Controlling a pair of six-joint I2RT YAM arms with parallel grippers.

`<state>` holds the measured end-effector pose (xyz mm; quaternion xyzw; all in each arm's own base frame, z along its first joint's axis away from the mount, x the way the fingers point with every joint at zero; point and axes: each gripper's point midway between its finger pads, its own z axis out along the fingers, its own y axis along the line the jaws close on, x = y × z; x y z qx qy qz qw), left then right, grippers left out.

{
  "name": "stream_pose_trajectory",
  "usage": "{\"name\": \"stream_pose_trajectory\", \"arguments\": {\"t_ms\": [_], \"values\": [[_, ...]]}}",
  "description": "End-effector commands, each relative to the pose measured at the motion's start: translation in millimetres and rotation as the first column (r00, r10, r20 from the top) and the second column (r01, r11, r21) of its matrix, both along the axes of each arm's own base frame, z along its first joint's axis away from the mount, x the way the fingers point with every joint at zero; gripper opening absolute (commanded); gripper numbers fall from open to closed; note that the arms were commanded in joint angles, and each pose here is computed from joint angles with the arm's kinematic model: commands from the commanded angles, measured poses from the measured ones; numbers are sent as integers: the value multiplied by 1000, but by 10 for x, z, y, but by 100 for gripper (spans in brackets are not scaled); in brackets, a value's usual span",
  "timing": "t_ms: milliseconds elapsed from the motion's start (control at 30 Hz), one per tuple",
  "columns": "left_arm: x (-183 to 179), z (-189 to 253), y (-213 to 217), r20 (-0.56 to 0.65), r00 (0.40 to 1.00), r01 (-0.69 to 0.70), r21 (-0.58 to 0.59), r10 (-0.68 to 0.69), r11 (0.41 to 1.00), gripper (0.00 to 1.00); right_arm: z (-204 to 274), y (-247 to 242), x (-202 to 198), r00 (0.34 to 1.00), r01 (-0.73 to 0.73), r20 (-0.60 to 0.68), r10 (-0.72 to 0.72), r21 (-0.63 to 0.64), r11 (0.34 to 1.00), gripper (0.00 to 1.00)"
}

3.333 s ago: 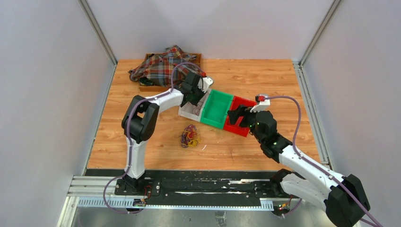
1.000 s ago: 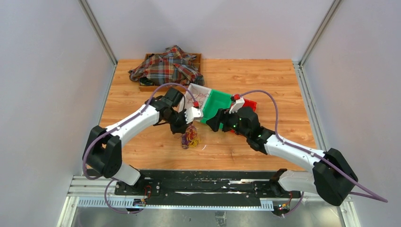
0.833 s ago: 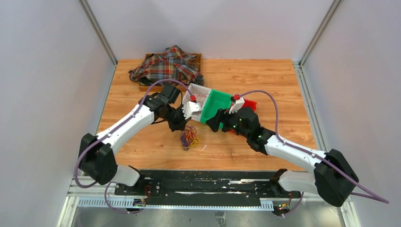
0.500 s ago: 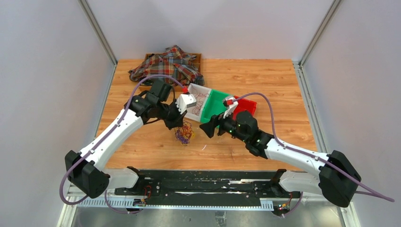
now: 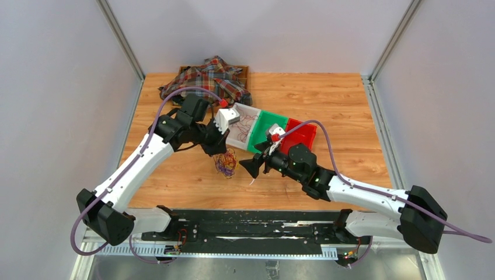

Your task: Untangle the cables

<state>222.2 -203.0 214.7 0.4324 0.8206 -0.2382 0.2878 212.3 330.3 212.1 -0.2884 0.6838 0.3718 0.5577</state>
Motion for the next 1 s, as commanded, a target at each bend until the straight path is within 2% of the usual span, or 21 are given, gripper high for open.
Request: {"name": "stream_pose_trajectory", "arguments": {"t_ms": [0,133,467,733,967], "values": [[-55,221,-70,-26,1000,-13,-84,11,996,1,308,59,-59,993,-23,116,19,34,999,84],[-78,264,-87,-32,999,-3,-103,0,995,1,309,111,-86,990,-34,134,31,21,999,85],[-323,469,-195,-63,992,94,-201,-108,975,1,374,318,186,985,36,170,-42,36,999,85],[-492,766,-276,-64,978,175,-280,-201,944,1,333,429,460,973,140,175,-152,81,987,84],[-461,1088,-311,11,978,201,-312,-208,929,1,-18,555,369,993,90,69,-97,97,991,82]]}}
